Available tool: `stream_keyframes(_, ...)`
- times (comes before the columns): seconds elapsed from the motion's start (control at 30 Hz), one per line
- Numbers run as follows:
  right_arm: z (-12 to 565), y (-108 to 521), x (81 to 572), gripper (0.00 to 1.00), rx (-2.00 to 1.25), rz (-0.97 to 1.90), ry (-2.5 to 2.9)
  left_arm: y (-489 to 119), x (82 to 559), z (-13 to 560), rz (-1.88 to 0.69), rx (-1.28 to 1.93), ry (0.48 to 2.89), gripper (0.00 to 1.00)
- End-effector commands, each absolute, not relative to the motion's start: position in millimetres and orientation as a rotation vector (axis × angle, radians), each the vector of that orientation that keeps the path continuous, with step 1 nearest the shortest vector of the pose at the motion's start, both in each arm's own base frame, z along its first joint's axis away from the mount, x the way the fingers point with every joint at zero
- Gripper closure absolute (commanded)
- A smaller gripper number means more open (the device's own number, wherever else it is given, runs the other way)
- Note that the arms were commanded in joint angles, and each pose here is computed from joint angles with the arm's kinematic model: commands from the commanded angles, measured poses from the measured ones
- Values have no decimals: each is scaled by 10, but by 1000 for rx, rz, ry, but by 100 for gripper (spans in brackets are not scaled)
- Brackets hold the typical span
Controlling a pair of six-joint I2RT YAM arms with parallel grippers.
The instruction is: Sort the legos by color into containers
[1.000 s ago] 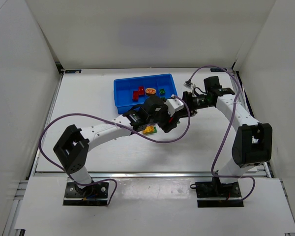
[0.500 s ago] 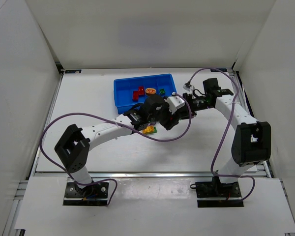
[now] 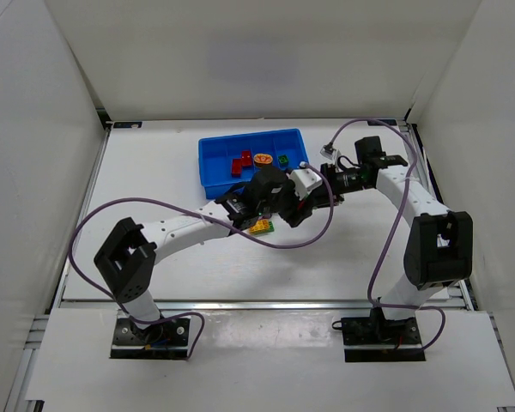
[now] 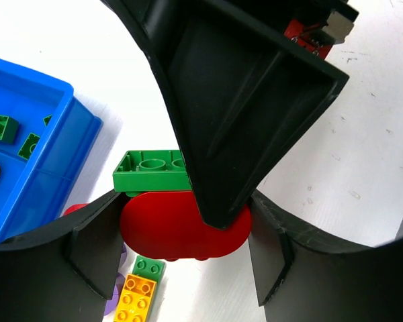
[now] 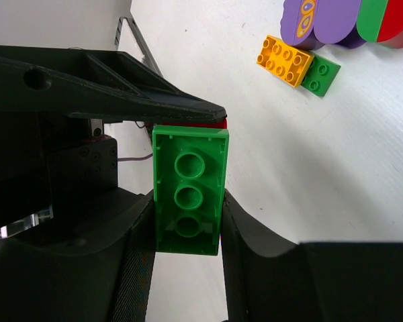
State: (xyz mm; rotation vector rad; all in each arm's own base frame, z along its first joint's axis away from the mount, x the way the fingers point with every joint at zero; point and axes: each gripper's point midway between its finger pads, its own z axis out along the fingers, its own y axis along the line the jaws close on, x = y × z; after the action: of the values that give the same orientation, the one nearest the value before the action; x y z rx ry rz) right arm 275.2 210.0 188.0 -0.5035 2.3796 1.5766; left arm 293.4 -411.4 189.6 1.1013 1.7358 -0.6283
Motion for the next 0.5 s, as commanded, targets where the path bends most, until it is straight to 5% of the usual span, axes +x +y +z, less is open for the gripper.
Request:
stream_keyframes(0.0,2152,2155,2820,86,-615,1595,2244,-4055,2720,1900,-655,1113,1748,62)
stream_keyframes(0.47,2366,1942,3155,96,-578,1480,2179,-3751,2355,1628,-649,1127,1859,62)
